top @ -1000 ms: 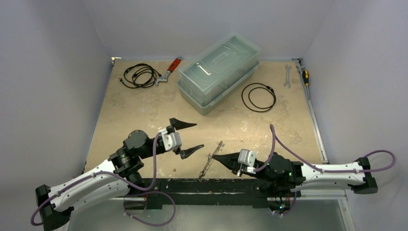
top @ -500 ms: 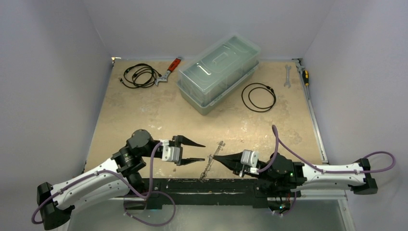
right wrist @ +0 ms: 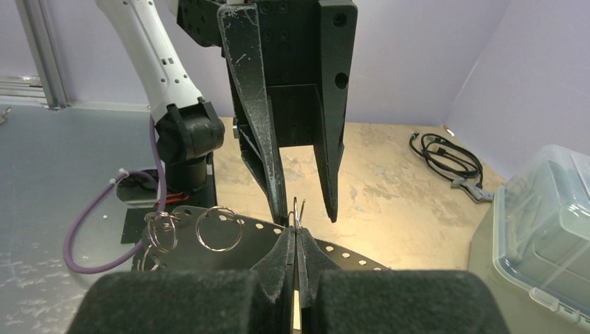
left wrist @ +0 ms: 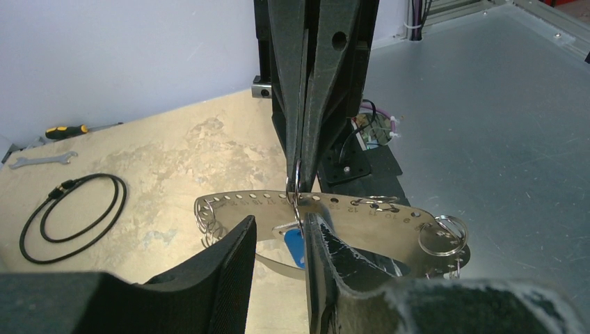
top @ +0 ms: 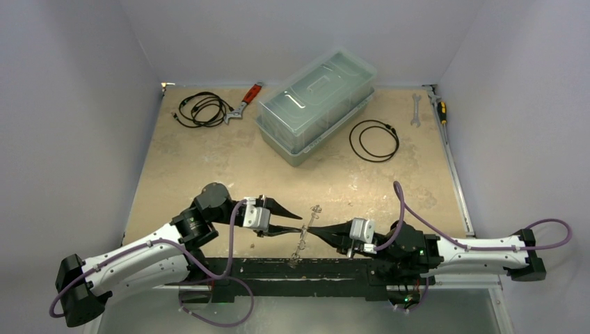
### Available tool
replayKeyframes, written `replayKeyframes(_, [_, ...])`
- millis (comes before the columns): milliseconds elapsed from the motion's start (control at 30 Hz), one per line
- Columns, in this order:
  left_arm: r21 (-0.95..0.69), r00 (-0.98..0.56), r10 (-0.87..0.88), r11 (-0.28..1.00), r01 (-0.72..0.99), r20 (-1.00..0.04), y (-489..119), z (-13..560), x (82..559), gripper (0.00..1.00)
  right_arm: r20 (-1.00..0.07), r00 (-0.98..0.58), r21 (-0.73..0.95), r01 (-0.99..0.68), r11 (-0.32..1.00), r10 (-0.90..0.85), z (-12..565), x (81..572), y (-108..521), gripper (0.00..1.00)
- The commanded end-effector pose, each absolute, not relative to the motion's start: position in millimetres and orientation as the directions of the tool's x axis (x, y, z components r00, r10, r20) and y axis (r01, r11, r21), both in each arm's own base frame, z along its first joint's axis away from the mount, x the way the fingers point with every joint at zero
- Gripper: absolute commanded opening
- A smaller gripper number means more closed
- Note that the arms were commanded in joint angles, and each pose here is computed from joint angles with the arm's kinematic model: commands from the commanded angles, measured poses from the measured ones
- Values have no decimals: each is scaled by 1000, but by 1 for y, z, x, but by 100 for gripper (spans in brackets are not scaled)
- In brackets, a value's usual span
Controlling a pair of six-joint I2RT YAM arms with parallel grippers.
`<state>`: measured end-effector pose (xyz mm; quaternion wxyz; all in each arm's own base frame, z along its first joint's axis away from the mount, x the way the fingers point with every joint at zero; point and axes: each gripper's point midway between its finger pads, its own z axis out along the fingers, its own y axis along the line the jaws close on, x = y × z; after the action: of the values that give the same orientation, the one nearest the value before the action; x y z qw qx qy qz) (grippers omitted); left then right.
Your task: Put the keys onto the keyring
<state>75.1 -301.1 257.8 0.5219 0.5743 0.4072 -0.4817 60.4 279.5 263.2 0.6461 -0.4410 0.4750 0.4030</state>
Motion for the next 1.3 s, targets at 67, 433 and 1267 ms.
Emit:
replayKeyframes(67, [225, 210, -116, -144, 964, -971, -303, 279, 70, 30, -958, 227, -172, -944, 281, 178, 283, 57, 280, 0])
replayKeyframes(433, [187, 167, -123, -179, 966, -978, -306, 273, 66, 29, -959, 226, -172, -945, 280, 173, 282, 57, 280, 0])
replayKeyframes(1267, [162, 147, -92, -197, 967, -985, -310, 268, 66, 0, -957, 227, -171, -944, 283, 181, 283, 58, 279, 0])
